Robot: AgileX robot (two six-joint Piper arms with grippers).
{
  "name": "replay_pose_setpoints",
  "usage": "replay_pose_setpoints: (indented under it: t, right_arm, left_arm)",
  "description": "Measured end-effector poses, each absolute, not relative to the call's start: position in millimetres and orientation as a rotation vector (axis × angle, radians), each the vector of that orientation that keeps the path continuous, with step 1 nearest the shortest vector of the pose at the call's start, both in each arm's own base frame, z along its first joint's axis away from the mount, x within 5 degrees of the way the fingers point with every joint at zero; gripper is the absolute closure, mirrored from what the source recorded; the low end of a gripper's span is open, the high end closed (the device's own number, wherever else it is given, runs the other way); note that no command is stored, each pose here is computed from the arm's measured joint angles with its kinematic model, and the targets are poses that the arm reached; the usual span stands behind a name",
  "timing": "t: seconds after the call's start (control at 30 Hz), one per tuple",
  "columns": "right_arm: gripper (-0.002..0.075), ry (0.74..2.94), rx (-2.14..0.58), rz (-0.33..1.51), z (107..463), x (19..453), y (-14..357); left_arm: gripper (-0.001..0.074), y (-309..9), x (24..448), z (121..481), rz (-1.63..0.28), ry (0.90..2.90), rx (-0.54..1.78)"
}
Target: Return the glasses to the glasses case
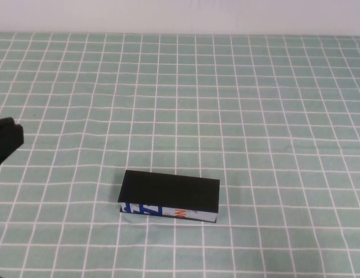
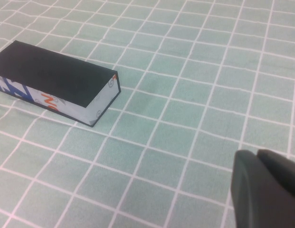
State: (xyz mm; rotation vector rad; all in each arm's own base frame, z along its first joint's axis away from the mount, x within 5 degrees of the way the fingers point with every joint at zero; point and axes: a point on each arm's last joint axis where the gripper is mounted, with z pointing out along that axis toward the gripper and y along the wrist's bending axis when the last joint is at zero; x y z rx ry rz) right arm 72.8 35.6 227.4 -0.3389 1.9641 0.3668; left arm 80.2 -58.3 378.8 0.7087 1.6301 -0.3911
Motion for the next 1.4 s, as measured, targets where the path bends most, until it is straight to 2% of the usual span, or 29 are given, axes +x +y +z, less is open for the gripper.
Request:
replay_pose_setpoints:
  t: [0.27, 0.4, 0.5, 0.67, 0.77, 0.93, 1.07, 1.4]
  right_arm:
    - [0.0739, 1.964, -0.339, 0.367, 227.4, 72.8, 35.6]
    - [0.0739, 1.964, -0.339, 0.367, 227.4, 72.8, 35.6]
    - [0.0739, 1.964, -0.339, 0.367, 227.4, 72.8, 35.6]
    - [0.0739, 1.964, -0.339, 0.367, 227.4, 72.8, 35.6]
    - [0.0739, 1.964, -0.339, 0.367, 227.4, 72.8, 35.6]
    - [0.0739, 1.964, -0.339, 0.367, 227.4, 72.8, 35.6]
    - [0.0739, 1.964, -0.339, 0.367, 227.4, 72.8, 35.6]
    - [0.0739, 1.964, -0.339, 0.367, 227.4, 72.8, 35.6]
  left_arm:
    - [0.0739, -53.8, 84.1, 384.1, -0.348, 1.581, 0.628]
    - [0.0738, -46.0, 80.8, 371.3, -0.297, 1.555, 0.534]
    - [0.0739, -34.4, 79.0, 344.6, -0.254, 1.597, 0.378]
    - [0.0738, -16.9, 71.8, 265.5, -0.18, 1.69, 0.175]
    - [0.0739, -12.0, 63.7, 226.8, -0.132, 1.687, 0.166]
    - [0.0738, -9.4, 57.7, 185.7, -0.093, 1.751, 0.188]
    - [0.0738, -7.2, 53.5, 174.8, -0.064, 1.827, 0.2]
    - [0.0739, -6.7, 52.8, 173.4, -0.066, 1.843, 0.19]
